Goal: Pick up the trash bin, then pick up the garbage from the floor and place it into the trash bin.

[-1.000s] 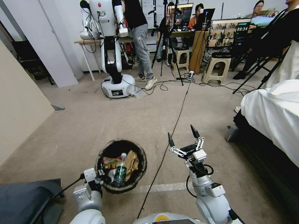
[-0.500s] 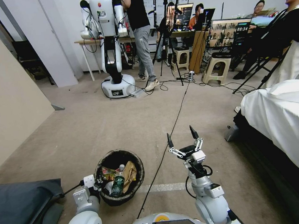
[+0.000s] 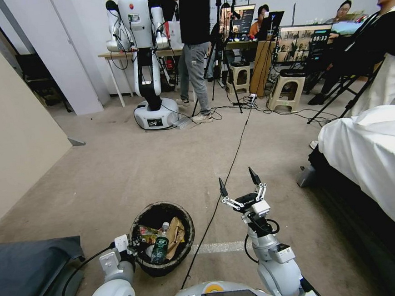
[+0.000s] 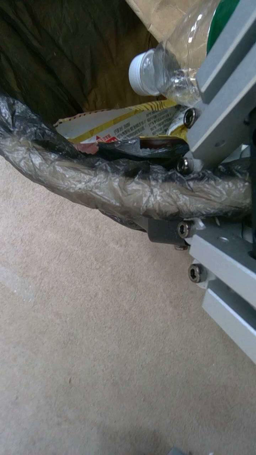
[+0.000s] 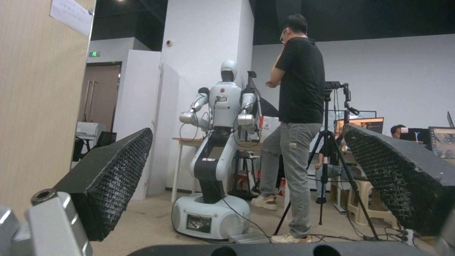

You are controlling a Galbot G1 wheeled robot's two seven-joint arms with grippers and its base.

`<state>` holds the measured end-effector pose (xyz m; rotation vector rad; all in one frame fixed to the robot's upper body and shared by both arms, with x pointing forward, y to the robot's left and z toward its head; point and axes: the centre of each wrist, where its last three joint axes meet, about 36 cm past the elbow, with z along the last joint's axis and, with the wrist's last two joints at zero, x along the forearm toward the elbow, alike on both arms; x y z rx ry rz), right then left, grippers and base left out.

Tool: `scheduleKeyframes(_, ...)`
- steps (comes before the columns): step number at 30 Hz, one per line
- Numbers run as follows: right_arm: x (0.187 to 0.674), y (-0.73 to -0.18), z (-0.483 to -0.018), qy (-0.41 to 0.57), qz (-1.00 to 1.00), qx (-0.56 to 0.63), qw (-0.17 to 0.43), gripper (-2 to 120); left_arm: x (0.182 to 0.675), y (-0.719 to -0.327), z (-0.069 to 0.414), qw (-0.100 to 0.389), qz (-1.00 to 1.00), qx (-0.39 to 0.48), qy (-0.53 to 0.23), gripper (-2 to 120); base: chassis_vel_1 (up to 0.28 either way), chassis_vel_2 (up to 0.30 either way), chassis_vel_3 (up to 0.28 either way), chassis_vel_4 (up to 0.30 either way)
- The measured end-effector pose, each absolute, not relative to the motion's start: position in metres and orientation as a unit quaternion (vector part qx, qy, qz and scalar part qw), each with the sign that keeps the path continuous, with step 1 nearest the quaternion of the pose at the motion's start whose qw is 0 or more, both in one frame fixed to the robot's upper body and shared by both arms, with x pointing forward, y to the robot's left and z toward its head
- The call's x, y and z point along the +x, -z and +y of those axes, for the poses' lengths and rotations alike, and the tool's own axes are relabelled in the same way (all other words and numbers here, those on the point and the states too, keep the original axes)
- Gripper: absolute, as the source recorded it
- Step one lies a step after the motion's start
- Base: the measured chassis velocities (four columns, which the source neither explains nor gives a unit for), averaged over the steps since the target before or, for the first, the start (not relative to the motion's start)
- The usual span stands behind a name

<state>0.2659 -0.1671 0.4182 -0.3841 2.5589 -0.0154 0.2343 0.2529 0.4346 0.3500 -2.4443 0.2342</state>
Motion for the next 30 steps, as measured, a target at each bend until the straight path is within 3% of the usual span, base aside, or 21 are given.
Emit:
scheduleKeyframes(16,0.2655,-0.4168,-0.1674,0.007,0.951,-0.145,0.274,100,0.2363,-0.4246,0.2550,0.331,-0.929,0.131,-0.105,5,0.000,0.000,0.000,0.000)
scheduleKeyframes(17,0.2652,-0.4167,-0.1673,0.006,0.951,-0.145,0.274,100,0.2367,-0.4245,0.2550,0.329,-0.929,0.129,-0.107,13,0.000,0.000,0.000,0.000)
scheduleKeyframes(22,0.2645,-0.4159,-0.1667,0.008,0.950,-0.147,0.274,100,0.2371,-0.4243,0.2550,0.325,-0.931,0.127,-0.108,26,0.000,0.000,0.000,0.000)
scheduleKeyframes(30,0.2629,-0.4138,-0.1657,0.009,0.949,-0.154,0.274,100,0.2382,-0.4248,0.2546,0.317,-0.934,0.125,-0.109,57,0.000,0.000,0.000,0.000)
